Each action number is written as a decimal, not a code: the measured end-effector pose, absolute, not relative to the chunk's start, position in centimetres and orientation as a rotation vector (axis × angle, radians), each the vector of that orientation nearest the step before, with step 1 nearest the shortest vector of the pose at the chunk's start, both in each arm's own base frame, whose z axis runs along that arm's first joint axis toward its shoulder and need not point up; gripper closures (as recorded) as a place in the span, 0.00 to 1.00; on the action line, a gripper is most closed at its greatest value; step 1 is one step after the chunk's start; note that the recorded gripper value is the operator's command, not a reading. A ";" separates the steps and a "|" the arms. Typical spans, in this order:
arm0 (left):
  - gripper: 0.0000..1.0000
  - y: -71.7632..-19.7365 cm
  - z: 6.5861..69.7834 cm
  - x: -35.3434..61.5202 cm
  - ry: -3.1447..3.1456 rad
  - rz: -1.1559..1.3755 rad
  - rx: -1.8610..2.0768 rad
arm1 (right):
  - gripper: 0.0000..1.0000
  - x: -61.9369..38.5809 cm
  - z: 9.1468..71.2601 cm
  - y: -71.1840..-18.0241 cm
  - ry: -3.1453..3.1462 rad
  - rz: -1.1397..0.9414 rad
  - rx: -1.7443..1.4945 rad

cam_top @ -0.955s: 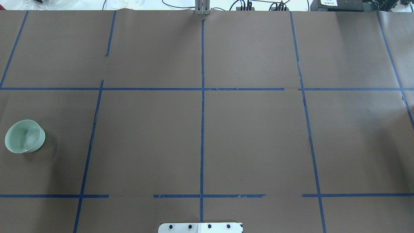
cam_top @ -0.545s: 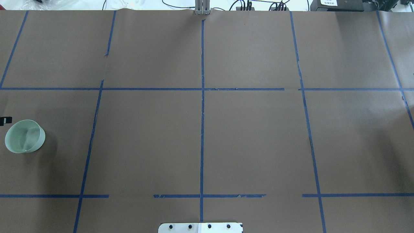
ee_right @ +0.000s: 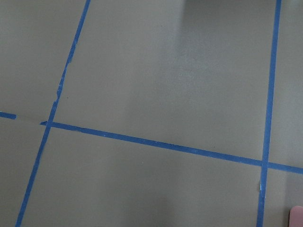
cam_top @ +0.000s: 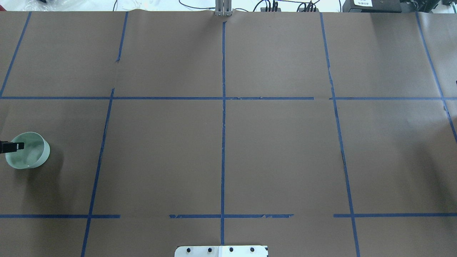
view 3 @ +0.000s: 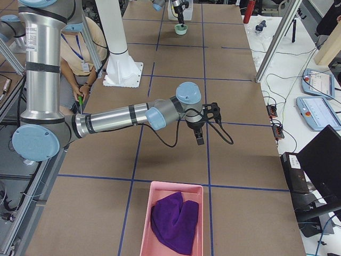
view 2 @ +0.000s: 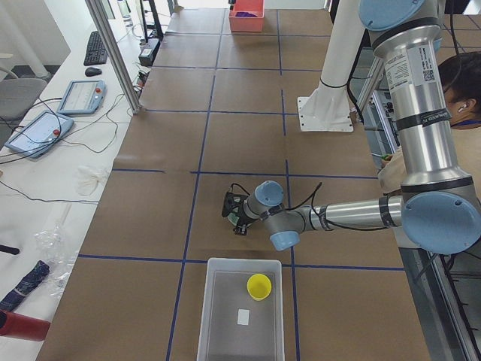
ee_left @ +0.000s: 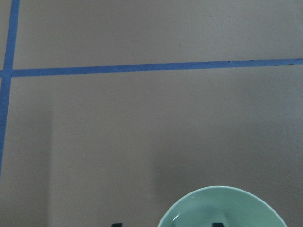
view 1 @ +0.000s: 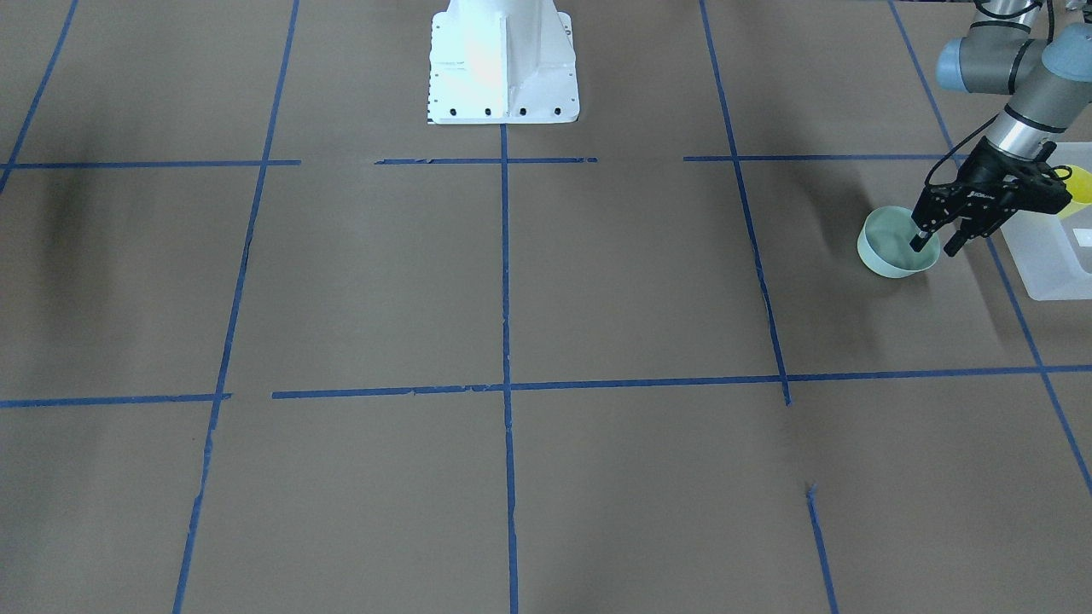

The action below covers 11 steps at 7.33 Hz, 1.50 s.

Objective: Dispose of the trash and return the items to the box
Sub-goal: 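Reach the left gripper to the pale green bowl and grasp its rim, then lift the green bowl with the left gripper and carry it off the table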

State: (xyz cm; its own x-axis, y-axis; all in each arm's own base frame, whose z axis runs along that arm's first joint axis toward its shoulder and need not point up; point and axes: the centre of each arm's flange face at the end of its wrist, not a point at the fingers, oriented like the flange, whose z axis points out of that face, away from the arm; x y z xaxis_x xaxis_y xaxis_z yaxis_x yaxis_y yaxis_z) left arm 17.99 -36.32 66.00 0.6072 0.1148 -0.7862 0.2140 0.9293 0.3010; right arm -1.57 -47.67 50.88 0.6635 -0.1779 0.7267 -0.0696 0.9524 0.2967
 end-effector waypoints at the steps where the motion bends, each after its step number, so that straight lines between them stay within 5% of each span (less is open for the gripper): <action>1: 1.00 -36.1 65.7 18.5 0.932 -0.040 0.393 | 0.00 -1.6 50.9 -47.7 -0.847 -0.063 0.313; 4: 1.00 -35.9 63.6 16.8 1.003 0.122 0.425 | 0.00 -1.6 50.8 -47.7 -0.850 -0.066 0.326; 11: 1.00 -37.6 68.8 -9.7 0.776 0.301 0.547 | 0.00 -1.6 50.9 -47.7 -0.849 -0.070 0.330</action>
State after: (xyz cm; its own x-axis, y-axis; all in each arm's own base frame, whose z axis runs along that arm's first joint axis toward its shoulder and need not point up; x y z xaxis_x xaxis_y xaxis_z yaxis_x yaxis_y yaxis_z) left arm -9.70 -37.64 68.79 0.6814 0.4489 -0.5781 -0.0581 0.8205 0.5687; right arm -1.58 -47.69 50.86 0.6614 -0.1916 0.7252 -0.0700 0.9468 0.3140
